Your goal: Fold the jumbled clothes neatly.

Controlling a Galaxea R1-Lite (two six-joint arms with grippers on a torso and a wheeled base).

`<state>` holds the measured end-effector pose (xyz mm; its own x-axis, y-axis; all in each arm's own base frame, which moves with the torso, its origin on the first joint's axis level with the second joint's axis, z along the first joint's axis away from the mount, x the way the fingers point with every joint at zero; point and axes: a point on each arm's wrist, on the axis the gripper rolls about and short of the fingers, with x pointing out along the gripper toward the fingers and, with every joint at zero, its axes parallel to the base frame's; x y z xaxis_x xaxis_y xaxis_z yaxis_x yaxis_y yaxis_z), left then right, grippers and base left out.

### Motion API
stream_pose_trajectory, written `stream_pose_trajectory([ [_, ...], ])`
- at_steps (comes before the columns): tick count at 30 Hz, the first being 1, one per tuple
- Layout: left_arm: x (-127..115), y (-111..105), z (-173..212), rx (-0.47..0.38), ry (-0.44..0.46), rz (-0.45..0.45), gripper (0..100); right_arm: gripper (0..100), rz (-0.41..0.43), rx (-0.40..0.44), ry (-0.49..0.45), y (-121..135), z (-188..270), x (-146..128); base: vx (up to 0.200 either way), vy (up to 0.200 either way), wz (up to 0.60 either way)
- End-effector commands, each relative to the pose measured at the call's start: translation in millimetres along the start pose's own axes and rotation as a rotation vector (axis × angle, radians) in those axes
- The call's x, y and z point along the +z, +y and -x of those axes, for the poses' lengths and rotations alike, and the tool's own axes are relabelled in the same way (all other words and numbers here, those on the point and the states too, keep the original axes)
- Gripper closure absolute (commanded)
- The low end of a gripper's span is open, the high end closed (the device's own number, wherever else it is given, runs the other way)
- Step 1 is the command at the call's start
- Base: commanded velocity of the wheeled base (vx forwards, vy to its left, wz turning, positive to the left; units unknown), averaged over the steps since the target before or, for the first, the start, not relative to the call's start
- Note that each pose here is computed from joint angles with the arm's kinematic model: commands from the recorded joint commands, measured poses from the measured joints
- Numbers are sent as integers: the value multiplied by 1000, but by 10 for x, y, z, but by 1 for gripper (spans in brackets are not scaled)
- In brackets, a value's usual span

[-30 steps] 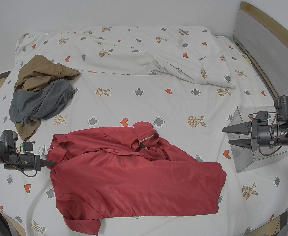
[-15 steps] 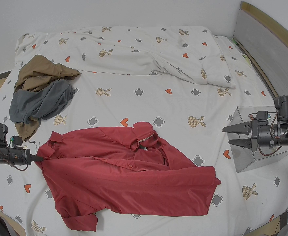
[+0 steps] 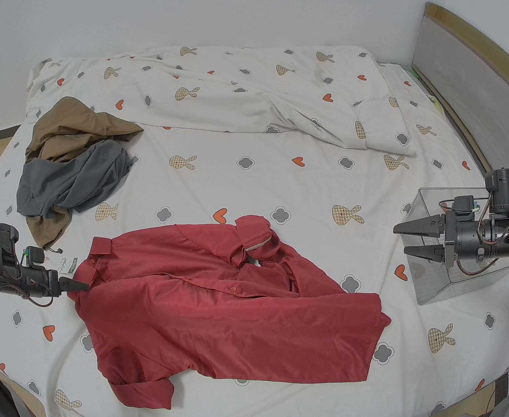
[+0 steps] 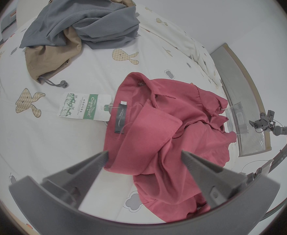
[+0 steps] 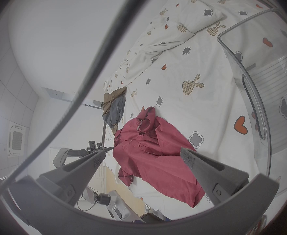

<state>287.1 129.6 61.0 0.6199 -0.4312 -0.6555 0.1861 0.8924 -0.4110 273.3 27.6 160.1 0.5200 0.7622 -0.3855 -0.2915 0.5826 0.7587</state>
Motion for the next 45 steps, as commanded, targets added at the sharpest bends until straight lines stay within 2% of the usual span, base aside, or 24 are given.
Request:
stream_pose_trajectory([
  [1,-5,57,-37,-2,4,10,0,0,1,0,0,2,2,0,0,0,0],
  [10,102,205,-125,8,-17,16,0,0,1,2,7,2,-12,-22,0,0,0],
  [17,67,204,-145,1,-8,30,0,0,0,2,7,2,-12,-22,0,0,0],
  [18,40,188,-146,-5,-1,34,100,0,0,2,7,2,-12,-22,0,0,0],
  [26,23,96,-29,-12,-16,31,100,0,-2,2,8,-1,-15,-23,0,0,0],
  [29,44,122,-10,-2,-24,34,100,0,-2,2,8,-1,-15,-23,0,0,0],
  [30,135,208,42,24,-52,33,100,0,0,3,8,3,-12,-22,0,0,0],
  [34,256,276,123,50,-74,60,100,0,0,3,8,5,-15,-24,0,0,0],
  [45,273,282,140,102,-29,104,100,0,1,5,10,10,-20,-27,0,0,0],
])
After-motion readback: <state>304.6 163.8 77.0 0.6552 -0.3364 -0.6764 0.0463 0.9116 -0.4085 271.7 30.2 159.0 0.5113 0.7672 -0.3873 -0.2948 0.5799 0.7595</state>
